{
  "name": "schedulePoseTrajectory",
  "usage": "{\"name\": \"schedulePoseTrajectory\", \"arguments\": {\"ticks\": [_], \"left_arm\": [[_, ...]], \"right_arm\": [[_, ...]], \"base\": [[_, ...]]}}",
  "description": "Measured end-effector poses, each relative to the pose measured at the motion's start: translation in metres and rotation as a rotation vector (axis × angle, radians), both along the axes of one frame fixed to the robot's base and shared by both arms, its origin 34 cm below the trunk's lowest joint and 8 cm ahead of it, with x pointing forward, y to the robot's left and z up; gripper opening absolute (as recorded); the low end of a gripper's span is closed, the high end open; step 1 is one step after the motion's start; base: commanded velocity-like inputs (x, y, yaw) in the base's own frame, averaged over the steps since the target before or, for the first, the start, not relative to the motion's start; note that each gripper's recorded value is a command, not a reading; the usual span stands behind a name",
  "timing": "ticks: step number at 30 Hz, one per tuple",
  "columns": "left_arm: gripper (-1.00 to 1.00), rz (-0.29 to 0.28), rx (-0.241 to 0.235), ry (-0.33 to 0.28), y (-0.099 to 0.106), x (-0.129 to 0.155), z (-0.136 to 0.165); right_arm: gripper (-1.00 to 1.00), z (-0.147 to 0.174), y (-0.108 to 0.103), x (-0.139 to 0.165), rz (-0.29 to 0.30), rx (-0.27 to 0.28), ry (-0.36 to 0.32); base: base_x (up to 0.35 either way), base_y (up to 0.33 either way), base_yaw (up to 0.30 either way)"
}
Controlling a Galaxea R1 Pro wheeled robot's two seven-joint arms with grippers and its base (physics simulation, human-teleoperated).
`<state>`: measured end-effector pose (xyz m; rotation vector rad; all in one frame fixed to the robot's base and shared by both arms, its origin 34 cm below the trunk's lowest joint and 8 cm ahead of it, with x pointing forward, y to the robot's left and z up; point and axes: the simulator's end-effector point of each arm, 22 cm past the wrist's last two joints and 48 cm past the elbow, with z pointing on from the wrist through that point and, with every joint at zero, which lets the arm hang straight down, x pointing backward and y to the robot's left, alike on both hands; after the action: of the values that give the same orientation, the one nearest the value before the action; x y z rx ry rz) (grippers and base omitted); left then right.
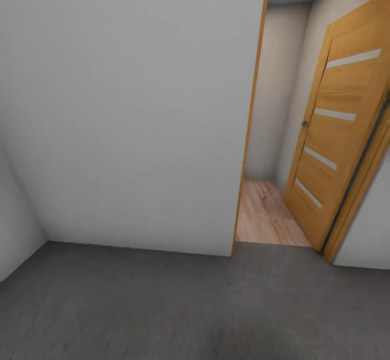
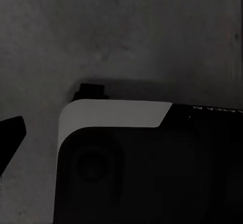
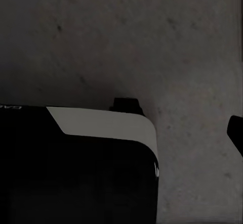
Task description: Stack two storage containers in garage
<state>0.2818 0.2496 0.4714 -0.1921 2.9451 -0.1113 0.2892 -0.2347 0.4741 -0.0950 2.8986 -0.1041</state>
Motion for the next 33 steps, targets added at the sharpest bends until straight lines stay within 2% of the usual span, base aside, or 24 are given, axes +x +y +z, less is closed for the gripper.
{"name": "schedulePoseTrajectory", "arguments": {"ticks": [33], "left_arm": [[1.0,0.012,-0.002,0.001,-0.0011,-0.0004,-0.0001]], "right_arm": [[1.0,0.0,-0.0015,0.0,-0.009,-0.001,0.0]], "base": [[0.0,0.0,-0.287]]}}
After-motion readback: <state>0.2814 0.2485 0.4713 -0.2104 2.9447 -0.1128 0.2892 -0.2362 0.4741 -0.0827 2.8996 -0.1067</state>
